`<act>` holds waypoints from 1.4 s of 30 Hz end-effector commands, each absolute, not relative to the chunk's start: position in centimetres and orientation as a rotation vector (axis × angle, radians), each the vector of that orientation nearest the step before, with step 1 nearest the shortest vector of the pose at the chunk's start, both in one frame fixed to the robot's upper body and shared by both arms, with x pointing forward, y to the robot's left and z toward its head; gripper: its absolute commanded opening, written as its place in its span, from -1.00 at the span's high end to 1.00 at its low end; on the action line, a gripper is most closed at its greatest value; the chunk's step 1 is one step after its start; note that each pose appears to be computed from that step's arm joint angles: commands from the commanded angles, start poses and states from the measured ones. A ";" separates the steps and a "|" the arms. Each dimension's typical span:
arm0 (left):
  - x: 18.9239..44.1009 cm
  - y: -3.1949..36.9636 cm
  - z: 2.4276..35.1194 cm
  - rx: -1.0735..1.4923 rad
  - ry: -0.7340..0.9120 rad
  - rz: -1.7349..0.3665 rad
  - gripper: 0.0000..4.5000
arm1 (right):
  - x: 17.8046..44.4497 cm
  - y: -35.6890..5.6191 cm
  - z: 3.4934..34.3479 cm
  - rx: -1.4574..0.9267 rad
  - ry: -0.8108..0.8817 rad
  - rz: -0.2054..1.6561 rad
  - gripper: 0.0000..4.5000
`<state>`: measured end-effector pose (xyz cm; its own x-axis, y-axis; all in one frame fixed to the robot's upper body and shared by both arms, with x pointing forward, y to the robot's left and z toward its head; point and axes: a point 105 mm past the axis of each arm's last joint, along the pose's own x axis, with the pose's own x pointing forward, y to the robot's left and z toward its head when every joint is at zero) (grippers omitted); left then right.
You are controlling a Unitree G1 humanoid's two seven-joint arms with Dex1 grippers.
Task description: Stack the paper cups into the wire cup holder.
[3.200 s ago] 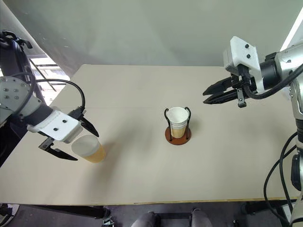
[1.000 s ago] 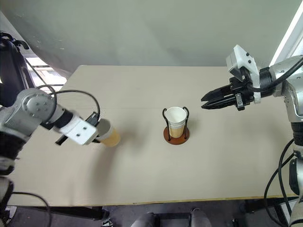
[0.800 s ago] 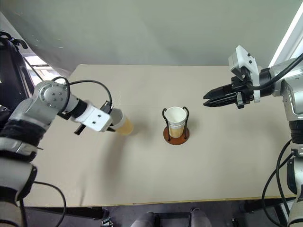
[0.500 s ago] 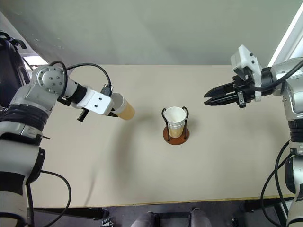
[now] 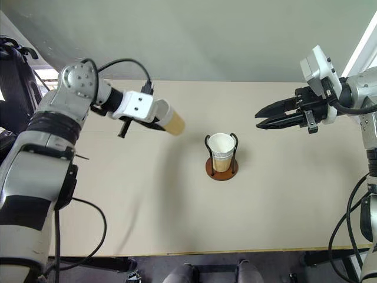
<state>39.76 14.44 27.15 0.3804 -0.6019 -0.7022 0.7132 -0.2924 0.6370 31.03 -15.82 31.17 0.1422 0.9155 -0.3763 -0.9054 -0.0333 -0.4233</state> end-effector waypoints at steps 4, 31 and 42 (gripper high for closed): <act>39.3 11.6 29.8 1.342 0.001 -1.335 0.98 | 31.4 -16.7 31.4 -0.705 -0.062 1.437 0.58; 37.4 4.8 32.5 1.491 -0.096 -1.494 0.98 | 32.3 -19.7 30.1 -0.724 -0.030 1.364 0.58; 36.9 2.9 30.2 1.498 -0.097 -1.595 0.98 | 32.1 -19.8 30.0 -0.728 -0.014 1.369 0.58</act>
<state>37.63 3.36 29.36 0.1745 -0.6409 -0.7475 0.5896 -0.5400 0.6006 32.59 -19.73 29.14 0.2359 0.8845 -0.4024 -0.8933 0.0344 -0.4481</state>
